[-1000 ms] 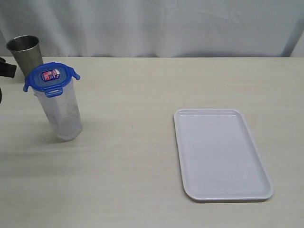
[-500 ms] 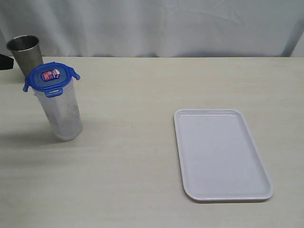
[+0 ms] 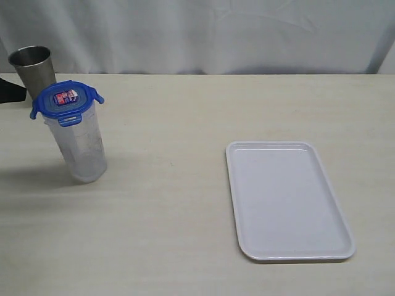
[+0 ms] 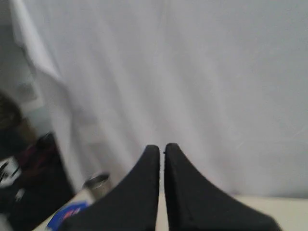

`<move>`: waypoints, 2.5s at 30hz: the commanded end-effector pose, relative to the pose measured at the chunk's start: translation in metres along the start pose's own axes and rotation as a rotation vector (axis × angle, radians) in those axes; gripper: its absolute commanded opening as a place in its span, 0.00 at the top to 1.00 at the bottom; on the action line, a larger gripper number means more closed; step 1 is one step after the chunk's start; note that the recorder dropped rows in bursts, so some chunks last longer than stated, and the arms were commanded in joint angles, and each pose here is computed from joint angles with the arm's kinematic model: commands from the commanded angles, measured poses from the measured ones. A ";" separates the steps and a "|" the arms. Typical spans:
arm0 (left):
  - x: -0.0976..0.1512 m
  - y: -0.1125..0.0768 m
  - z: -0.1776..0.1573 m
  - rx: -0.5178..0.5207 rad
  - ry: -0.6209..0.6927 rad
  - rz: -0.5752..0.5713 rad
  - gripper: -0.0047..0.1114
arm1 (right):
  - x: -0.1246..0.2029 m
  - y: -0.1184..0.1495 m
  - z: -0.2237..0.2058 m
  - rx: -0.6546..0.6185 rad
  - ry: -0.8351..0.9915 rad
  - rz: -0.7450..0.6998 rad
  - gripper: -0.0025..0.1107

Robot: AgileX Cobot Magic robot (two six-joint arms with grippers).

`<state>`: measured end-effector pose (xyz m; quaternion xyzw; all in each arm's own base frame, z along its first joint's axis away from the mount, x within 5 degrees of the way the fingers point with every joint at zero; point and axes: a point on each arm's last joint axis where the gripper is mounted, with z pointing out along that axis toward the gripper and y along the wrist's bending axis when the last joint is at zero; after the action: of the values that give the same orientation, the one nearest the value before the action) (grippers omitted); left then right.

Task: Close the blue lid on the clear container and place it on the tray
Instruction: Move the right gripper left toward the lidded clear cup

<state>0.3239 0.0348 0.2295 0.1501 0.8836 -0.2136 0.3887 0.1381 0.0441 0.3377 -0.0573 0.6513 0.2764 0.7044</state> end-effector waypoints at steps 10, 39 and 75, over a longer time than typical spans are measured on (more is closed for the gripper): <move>0.006 -0.006 -0.019 -0.128 0.000 -0.055 0.96 | 0.030 -0.037 0.166 -0.418 0.543 0.105 0.94; 0.054 -0.046 -0.005 -0.060 -0.008 -0.142 0.96 | 0.182 0.025 0.359 -0.403 0.704 0.143 0.94; 0.041 -0.025 0.004 -0.176 -0.154 -0.137 0.96 | 0.236 0.048 0.345 -0.287 0.708 -0.218 0.94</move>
<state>0.2842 0.0150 0.2004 0.0343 0.8779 -0.1750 0.4445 0.4182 0.3223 0.1639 -0.3250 0.7986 0.2613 0.4340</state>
